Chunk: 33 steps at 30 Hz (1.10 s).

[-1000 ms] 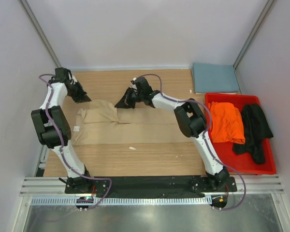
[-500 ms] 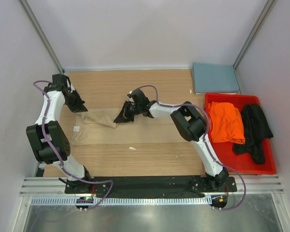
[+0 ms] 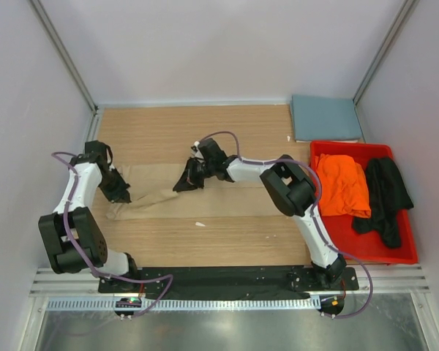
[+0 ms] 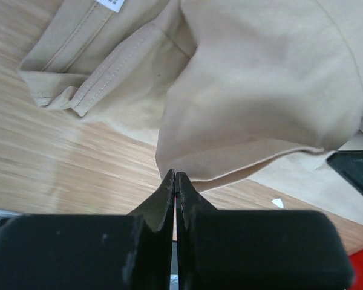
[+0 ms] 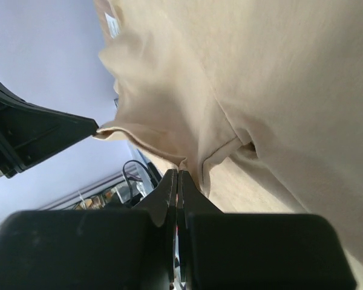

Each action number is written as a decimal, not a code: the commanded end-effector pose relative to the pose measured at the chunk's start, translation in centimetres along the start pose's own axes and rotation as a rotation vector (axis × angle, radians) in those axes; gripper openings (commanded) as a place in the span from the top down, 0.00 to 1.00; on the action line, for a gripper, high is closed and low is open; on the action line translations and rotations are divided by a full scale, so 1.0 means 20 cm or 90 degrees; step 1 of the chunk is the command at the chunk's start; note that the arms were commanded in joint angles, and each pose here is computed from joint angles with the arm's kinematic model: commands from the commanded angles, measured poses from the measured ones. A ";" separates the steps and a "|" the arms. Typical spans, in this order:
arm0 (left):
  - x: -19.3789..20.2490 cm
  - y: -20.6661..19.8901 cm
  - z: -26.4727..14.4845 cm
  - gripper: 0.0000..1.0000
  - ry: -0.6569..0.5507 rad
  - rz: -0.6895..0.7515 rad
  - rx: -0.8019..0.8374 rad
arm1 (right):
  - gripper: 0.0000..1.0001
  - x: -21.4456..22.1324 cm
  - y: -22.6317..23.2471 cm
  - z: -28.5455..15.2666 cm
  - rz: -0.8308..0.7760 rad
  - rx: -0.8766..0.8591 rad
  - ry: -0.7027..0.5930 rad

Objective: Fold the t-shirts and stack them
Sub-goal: Fold the tshirt

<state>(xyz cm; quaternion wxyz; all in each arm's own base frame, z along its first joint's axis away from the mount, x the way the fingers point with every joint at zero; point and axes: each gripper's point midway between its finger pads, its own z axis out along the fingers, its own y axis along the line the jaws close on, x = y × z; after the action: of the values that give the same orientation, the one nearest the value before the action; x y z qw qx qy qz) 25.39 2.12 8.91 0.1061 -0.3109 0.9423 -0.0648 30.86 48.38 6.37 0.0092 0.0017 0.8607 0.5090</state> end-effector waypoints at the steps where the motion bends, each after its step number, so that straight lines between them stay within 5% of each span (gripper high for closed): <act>1: -0.01 0.06 -0.04 1.00 -0.028 -0.020 -0.026 | 0.99 0.12 0.18 -0.04 -0.058 -0.041 0.022; 17: 0.13 0.11 0.02 1.00 0.030 -0.099 -0.055 | 0.98 0.24 0.06 -0.04 -0.075 -0.009 0.052; 33: 0.03 0.08 0.09 1.00 0.040 -0.092 -0.052 | 0.98 0.16 0.10 -0.03 -0.075 -0.017 0.051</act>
<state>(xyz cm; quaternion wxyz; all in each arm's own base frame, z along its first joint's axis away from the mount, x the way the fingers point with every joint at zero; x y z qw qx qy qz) 23.02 2.44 6.09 0.0326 -0.3841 0.9221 -0.0342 26.85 48.07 5.19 -0.0131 -0.0450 0.8691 0.4924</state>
